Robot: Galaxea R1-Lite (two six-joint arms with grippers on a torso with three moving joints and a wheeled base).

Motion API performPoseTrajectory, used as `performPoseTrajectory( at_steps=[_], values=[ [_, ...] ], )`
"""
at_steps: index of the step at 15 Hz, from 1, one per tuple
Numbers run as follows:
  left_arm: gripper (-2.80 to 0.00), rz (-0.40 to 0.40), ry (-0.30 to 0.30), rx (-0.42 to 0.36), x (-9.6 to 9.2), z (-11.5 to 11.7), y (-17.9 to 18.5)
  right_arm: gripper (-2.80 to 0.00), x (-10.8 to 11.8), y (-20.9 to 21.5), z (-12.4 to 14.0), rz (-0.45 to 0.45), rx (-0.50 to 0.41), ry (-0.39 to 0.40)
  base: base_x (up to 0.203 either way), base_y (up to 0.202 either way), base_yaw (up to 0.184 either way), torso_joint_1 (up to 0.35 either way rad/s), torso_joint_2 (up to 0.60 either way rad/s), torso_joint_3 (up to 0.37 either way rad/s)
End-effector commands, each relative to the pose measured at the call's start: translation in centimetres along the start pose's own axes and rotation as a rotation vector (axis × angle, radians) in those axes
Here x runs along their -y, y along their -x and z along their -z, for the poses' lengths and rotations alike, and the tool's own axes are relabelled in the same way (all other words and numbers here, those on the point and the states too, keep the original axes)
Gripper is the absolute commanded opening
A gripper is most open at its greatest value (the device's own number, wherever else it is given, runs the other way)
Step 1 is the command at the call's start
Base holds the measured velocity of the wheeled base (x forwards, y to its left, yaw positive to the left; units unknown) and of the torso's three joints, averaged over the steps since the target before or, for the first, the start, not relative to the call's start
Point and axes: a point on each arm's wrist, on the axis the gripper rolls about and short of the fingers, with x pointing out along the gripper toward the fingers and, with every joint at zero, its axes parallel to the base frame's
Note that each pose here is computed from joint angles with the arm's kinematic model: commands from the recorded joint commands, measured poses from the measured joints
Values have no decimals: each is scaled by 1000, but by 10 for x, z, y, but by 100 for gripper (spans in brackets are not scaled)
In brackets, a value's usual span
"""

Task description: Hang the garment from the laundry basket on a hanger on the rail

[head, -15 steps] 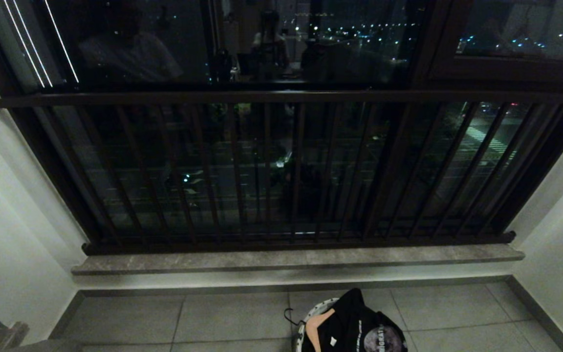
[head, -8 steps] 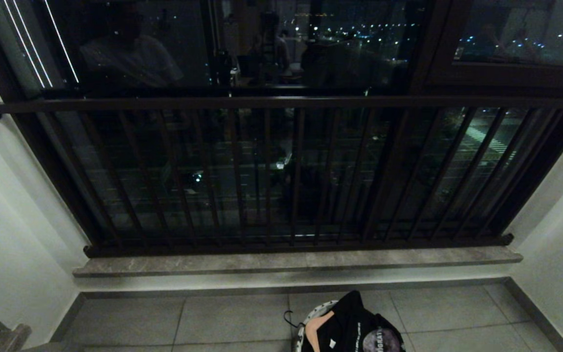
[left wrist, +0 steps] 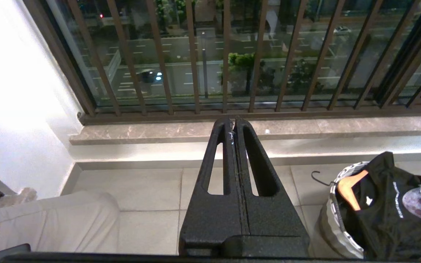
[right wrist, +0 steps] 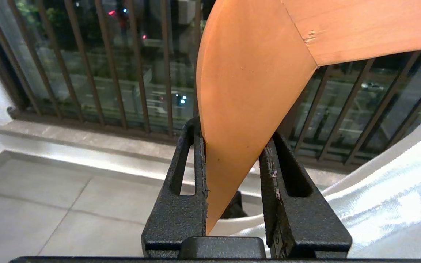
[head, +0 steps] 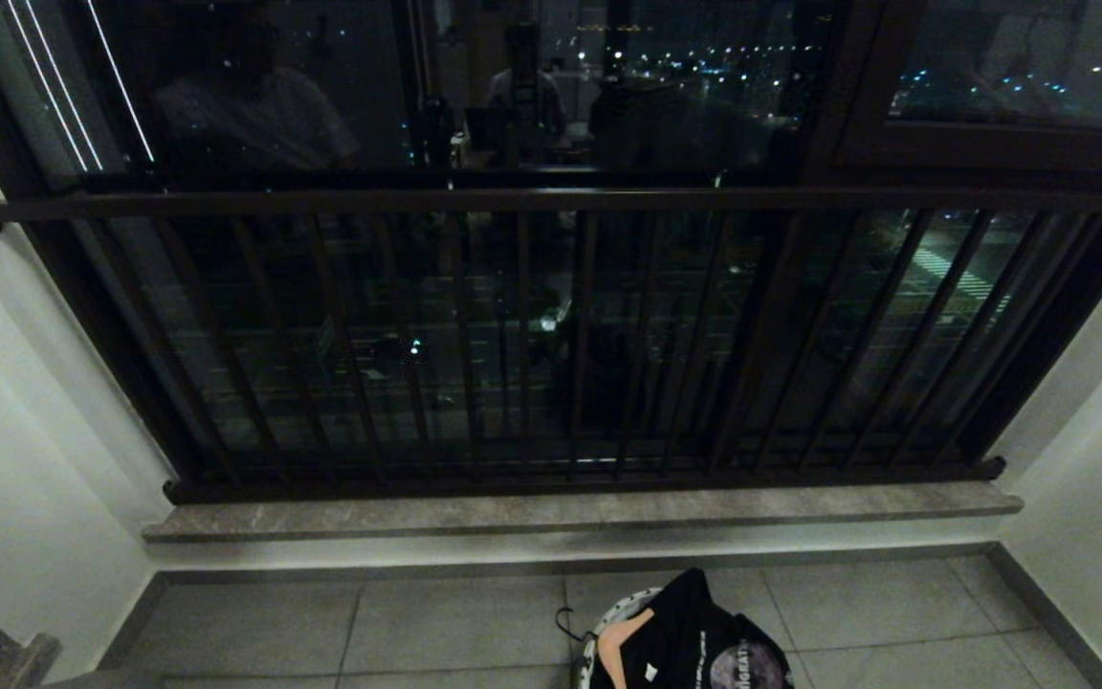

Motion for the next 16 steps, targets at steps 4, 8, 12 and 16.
performPoseTrajectory(
  at_steps=[4,8,12,16],
  values=[
    [-280,0,-1,-1,0,0,0,-280,0,1,-2,-2,4,2,0,0,0,0,0,0],
    [-280,0,0,-1,0,0,0,-280,0,1,-2,-4,7,0,0,0,0,0,0,0],
    [-280,0,3,-1,0,0,0,-280,-3,3,-8,-108,24,-51,-2,-68,-3,3,1,-1],
    [-280,0,3,-1,0,0,0,-280,-3,1,-3,-121,9,-64,0,-194,3,2,-1,3]
  ],
)
